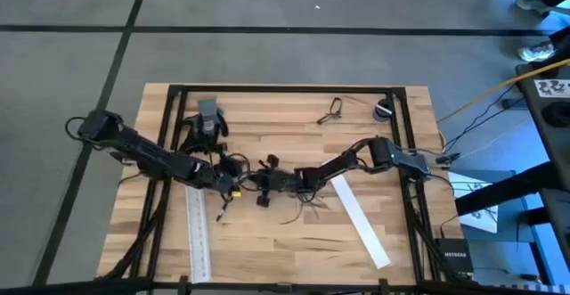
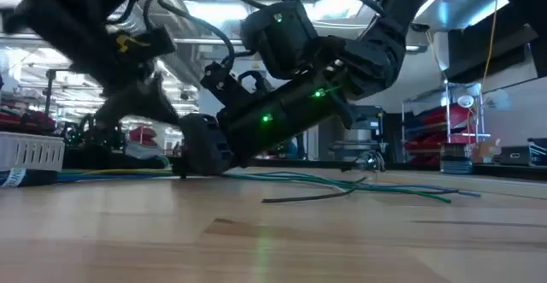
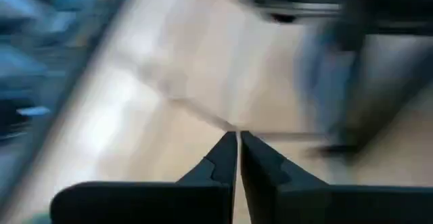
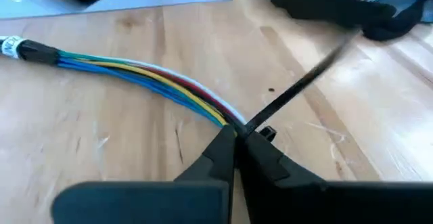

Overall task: Ziptie cables
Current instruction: Put the black zip tie on the cable wires

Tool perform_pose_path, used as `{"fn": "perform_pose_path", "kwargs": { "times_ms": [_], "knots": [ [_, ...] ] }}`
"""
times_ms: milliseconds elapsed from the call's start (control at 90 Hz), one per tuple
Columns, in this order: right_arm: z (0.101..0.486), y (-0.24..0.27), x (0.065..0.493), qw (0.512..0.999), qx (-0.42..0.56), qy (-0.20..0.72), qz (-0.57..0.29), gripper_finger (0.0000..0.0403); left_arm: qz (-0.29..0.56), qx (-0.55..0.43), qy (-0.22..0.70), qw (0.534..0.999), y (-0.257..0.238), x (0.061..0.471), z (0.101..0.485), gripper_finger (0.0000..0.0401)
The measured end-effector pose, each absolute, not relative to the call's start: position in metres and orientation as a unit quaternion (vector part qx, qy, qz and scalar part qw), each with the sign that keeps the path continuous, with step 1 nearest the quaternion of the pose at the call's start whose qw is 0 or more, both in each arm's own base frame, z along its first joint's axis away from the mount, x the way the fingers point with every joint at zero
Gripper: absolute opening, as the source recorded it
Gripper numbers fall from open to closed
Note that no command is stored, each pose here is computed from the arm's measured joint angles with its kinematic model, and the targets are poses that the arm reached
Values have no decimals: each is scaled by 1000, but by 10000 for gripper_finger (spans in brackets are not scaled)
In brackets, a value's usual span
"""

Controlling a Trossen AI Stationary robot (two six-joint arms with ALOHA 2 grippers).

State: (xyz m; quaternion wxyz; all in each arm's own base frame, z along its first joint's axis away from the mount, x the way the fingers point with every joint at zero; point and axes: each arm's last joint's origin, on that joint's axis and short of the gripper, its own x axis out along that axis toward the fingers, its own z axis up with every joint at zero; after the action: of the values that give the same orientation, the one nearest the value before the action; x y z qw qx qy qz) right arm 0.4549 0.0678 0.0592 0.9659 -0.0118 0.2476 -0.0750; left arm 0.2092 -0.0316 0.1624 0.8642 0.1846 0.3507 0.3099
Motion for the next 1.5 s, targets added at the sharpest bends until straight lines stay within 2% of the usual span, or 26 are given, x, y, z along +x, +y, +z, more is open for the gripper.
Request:
{"fn": "perform_pose_path", "kwargs": {
  "times_ms": [156,411,522,744,900,989,1111,1300,1500],
  "knots": [
    [59,68,455,966,-13,246,-76,0,333,140,329,872,-20,189,186,0],
    [65,67,456,970,-9,231,-72,0,241,-31,292,925,-28,179,203,5],
    [68,67,456,970,-9,230,-71,0,202,-80,314,924,-34,183,196,37],
    [69,67,456,971,-8,228,-71,0,156,-117,328,924,-52,198,169,123],
    [70,67,456,972,-9,221,-79,5,133,-120,338,924,-64,202,148,155],
    [70,67,456,972,-11,220,-79,23,136,-119,345,921,-68,206,139,165],
    [72,67,456,972,-7,222,-80,73,147,-99,338,925,-71,212,130,170],
    [106,64,449,961,-44,262,-73,147,157,-72,346,922,-72,214,121,170],
    [125,64,444,954,-94,280,-54,164,163,-66,341,923,-72,215,120,170]
  ]
}}
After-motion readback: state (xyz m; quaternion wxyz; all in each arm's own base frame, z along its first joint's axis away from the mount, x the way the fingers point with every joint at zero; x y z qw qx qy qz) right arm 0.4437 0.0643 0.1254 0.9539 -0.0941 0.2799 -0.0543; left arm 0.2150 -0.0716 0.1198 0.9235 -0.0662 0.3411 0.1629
